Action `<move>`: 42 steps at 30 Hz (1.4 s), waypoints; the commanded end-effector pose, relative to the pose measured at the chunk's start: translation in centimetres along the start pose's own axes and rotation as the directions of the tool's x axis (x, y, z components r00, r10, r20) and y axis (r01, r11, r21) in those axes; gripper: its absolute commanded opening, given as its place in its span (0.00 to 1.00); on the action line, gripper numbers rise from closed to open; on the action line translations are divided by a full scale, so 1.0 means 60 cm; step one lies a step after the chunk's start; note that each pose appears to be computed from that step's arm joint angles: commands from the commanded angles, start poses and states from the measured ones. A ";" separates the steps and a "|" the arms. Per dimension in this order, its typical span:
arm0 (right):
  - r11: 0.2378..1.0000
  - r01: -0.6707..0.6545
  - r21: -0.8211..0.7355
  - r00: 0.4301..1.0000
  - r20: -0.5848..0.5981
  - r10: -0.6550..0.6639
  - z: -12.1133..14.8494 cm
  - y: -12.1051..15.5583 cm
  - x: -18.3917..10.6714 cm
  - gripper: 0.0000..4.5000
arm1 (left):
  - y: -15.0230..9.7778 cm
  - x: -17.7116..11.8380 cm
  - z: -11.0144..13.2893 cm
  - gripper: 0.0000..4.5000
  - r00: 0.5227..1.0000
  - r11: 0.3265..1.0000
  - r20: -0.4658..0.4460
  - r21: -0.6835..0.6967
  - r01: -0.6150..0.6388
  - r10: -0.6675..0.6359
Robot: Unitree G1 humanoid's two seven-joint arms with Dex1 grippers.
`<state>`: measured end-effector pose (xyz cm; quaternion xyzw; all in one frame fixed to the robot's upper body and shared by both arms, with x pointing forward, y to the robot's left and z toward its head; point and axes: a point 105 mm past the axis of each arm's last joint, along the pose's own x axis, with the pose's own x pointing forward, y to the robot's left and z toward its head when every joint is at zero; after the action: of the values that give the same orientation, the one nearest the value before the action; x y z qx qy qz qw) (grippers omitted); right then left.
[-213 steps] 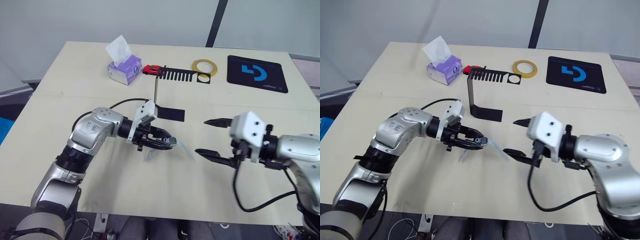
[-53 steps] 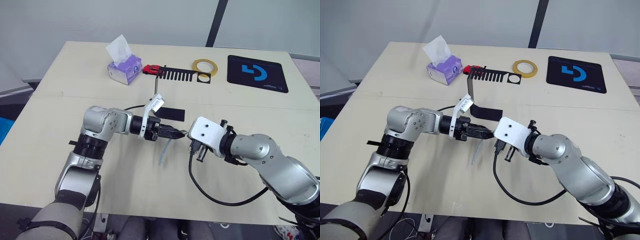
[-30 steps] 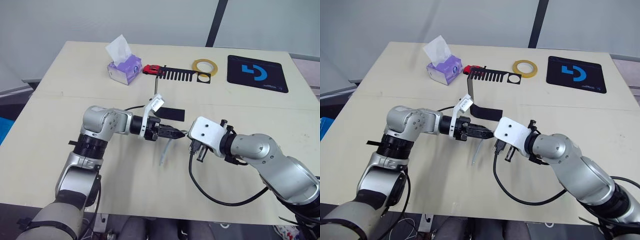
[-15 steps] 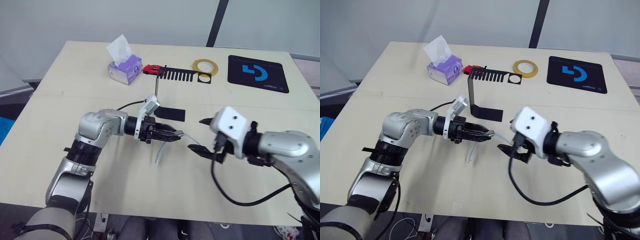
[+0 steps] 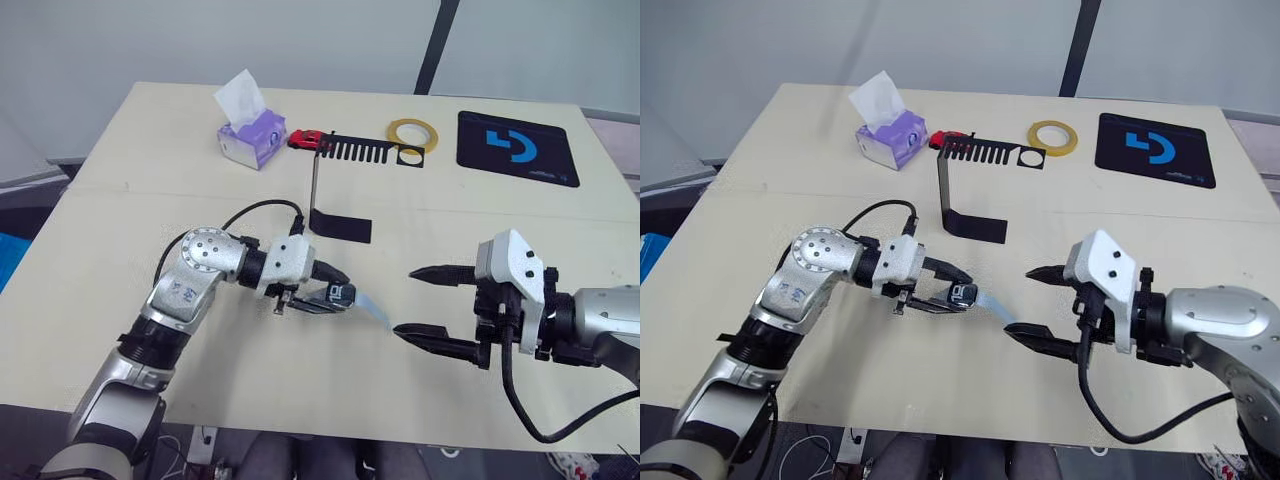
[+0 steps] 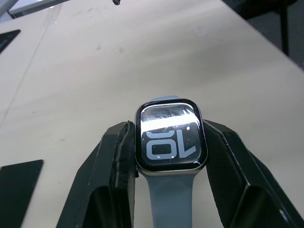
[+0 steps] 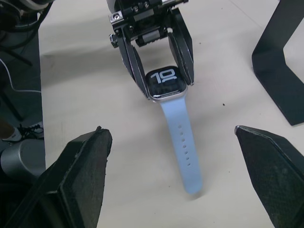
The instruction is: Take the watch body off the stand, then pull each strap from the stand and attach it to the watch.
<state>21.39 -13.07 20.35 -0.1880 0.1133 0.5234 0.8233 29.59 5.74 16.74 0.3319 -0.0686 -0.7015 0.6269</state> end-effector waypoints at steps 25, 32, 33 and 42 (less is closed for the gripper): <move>0.998 -0.002 -0.065 1.000 -0.020 0.001 -0.009 0.028 0.007 0.99 | -0.063 0.005 -0.049 0.37 0.979 0.994 -0.203 -0.106 0.001 -0.023; 0.999 -0.011 -0.053 0.998 -0.055 0.008 -0.024 0.032 0.008 0.99 | -0.083 0.027 -0.068 0.37 0.970 0.984 -0.242 -0.177 -0.032 -0.012; 0.999 -0.011 -0.054 0.998 -0.056 0.008 -0.024 0.031 0.007 0.99 | -0.085 0.030 -0.067 0.37 0.970 0.981 -0.242 -0.191 -0.036 -0.012; 0.998 -0.013 -0.060 0.998 -0.064 0.009 -0.028 0.026 0.009 0.99 | -0.097 0.022 -0.068 0.37 0.962 0.976 -0.274 -0.211 -0.055 -0.005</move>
<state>20.51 -13.13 17.77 -0.2102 0.1419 0.5181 0.8168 27.35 6.99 10.12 0.3448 0.0926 -0.6429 0.6776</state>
